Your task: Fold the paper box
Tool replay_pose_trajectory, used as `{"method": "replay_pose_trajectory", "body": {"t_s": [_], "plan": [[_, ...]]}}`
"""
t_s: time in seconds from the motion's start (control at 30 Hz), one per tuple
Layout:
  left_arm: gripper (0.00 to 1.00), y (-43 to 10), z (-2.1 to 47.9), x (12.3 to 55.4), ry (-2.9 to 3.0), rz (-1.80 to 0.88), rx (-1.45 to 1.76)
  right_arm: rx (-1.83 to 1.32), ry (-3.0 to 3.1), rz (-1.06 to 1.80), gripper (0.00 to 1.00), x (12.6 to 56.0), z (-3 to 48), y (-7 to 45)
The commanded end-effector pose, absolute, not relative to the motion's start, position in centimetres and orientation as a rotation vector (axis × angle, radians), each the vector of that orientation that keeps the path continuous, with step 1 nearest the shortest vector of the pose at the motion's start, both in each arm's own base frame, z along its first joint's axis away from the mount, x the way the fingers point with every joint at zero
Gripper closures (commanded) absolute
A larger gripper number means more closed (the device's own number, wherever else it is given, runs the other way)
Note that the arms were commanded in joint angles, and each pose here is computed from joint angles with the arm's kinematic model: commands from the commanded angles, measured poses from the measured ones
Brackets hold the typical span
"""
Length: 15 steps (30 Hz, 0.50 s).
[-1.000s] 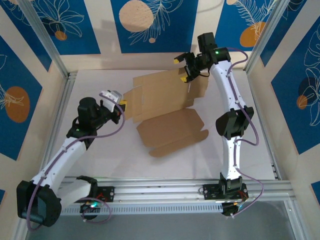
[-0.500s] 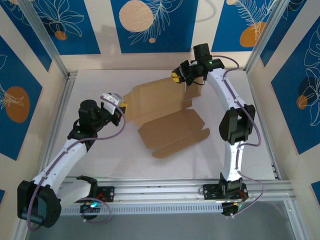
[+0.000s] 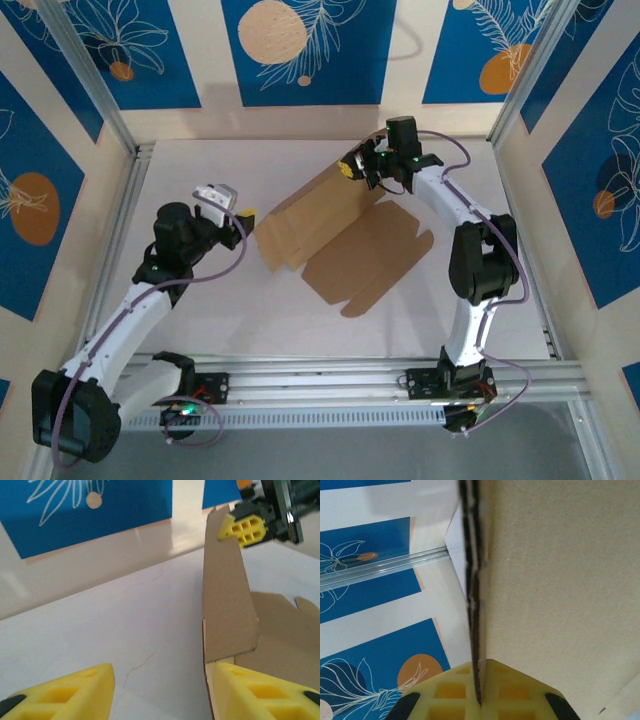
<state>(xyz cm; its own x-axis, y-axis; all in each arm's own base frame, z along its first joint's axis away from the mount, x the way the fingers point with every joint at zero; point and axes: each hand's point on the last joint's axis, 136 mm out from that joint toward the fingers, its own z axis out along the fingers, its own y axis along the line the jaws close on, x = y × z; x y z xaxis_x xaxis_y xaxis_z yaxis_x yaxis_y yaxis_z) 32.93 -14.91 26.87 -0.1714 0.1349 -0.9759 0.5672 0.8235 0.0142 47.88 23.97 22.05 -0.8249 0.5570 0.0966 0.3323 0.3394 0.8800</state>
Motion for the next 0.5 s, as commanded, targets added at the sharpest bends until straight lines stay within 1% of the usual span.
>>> {"method": "replay_pose_trajectory", "body": {"t_s": [0.0, 0.1, 0.13, 0.27, 0.47], "plan": [[0.41, -14.6, 30.1, 32.5, 1.685, -0.452, 0.461, 0.731, 2.256, 1.565, 0.94, 48.1, 24.8, 24.5], [0.34, -13.8, 31.0, 33.0, 1.695, -0.434, 0.397, 0.694, 2.300, 1.566, 0.92, 47.9, 24.2, 24.8], [0.33, -13.8, 31.3, 33.2, 1.696, -0.435, 0.390, 0.672, 2.321, 1.563, 0.92, 47.9, 24.2, 24.9], [0.34, -15.3, 32.1, 35.5, 1.803, -0.477, 0.425, 0.641, 2.411, 1.498, 0.90, 47.5, 23.5, 24.7], [0.33, -20.0, 31.8, 38.6, 1.937, -0.691, 0.515, 0.602, 2.448, 1.505, 0.87, 47.6, 23.6, 25.3]]}}
